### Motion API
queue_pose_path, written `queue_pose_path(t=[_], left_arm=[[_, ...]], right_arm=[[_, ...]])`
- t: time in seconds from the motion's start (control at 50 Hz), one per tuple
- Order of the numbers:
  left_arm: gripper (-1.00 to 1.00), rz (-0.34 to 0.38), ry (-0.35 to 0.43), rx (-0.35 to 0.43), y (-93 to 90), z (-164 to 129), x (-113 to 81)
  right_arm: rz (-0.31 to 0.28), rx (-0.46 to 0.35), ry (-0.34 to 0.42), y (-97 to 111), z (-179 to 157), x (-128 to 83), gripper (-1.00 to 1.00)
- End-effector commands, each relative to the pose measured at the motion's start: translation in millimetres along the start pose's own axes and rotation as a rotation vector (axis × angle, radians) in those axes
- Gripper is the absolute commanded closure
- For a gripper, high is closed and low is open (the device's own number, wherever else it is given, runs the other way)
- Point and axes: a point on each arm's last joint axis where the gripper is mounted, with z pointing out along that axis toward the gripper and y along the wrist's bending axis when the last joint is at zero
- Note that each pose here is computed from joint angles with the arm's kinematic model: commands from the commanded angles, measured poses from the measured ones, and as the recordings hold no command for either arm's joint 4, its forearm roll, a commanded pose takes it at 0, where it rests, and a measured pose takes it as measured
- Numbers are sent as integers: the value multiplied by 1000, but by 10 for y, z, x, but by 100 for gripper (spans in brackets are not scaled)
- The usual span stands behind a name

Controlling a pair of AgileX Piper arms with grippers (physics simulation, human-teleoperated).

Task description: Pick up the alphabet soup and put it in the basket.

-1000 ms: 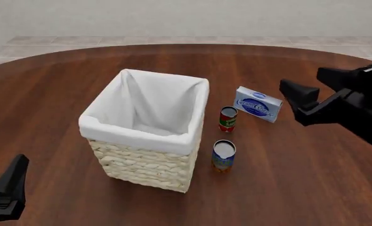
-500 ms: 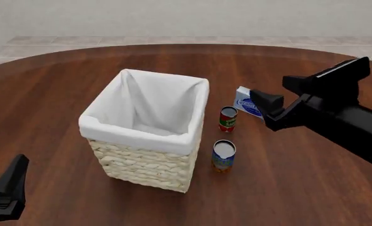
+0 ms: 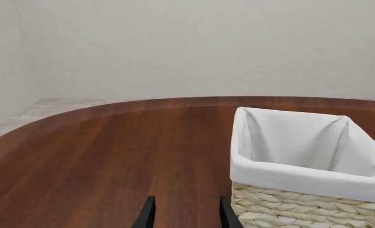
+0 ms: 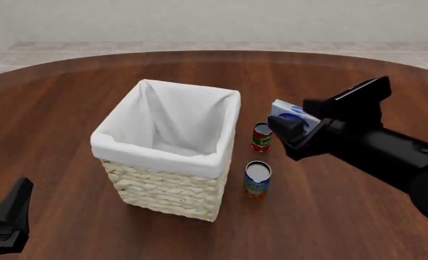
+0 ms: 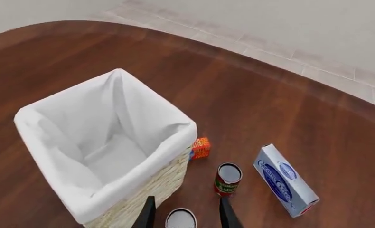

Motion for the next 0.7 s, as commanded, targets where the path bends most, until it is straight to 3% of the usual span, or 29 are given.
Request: queue_pose_path(t=[0.02, 0.7], left_arm=[[-100, 0, 0, 0, 0, 0, 0], [-100, 0, 0, 0, 0, 0, 0]], right_arm=[[9, -19, 28, 48, 89, 90, -100], [11, -2, 80, 16, 203, 332, -100]])
